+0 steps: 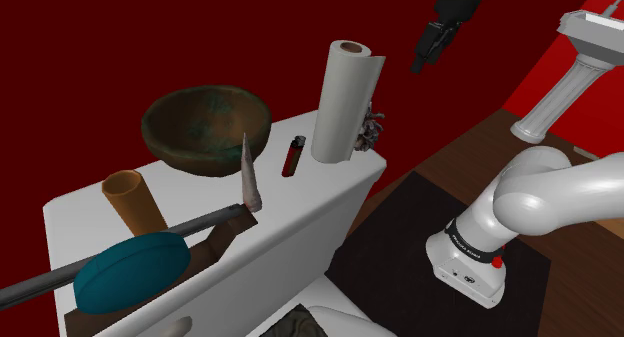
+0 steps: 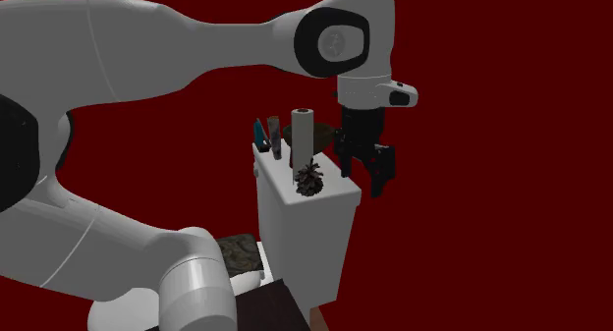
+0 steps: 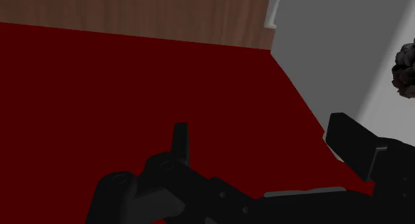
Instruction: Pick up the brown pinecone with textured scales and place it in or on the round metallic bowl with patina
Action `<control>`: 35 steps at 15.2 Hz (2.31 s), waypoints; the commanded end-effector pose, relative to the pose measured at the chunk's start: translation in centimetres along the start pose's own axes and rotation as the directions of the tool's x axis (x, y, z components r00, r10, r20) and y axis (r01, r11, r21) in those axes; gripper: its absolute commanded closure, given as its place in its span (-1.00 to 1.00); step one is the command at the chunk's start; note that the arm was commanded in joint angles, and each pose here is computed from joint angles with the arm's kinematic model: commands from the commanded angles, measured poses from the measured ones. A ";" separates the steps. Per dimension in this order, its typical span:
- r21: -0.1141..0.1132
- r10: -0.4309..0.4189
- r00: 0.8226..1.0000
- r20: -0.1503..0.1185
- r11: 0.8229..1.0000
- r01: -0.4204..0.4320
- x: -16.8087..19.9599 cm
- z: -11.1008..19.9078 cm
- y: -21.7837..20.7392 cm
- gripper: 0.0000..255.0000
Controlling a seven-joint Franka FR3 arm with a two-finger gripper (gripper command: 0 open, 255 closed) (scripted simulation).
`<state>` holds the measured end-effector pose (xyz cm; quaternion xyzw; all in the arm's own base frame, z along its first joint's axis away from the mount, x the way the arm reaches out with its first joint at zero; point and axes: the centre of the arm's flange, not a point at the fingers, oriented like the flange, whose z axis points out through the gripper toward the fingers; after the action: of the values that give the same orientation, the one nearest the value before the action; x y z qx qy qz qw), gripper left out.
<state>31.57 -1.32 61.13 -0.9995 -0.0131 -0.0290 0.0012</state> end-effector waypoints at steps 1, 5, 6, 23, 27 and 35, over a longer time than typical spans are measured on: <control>0.000 0.000 1.000 0.000 1.000 0.000 0.0 0.0 0.0 -1.00; 0.022 0.043 0.999 -0.019 0.999 -0.042 -0.8 0.8 -4.9 -1.00; 0.028 0.054 0.998 -0.024 0.998 -0.053 -0.9 1.0 -6.1 -1.00; 0.091 0.168 0.983 -0.069 0.983 -0.161 -1.5 5.7 -19.4 -1.00; 0.091 0.168 0.983 -0.069 0.983 -0.161 -1.4 6.5 -19.5 -1.00; 0.091 0.168 0.983 -0.069 0.983 -0.161 -1.4 6.5 -19.5 1.00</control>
<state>30.06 18.11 54.60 -0.9943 0.0686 -0.0666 0.0465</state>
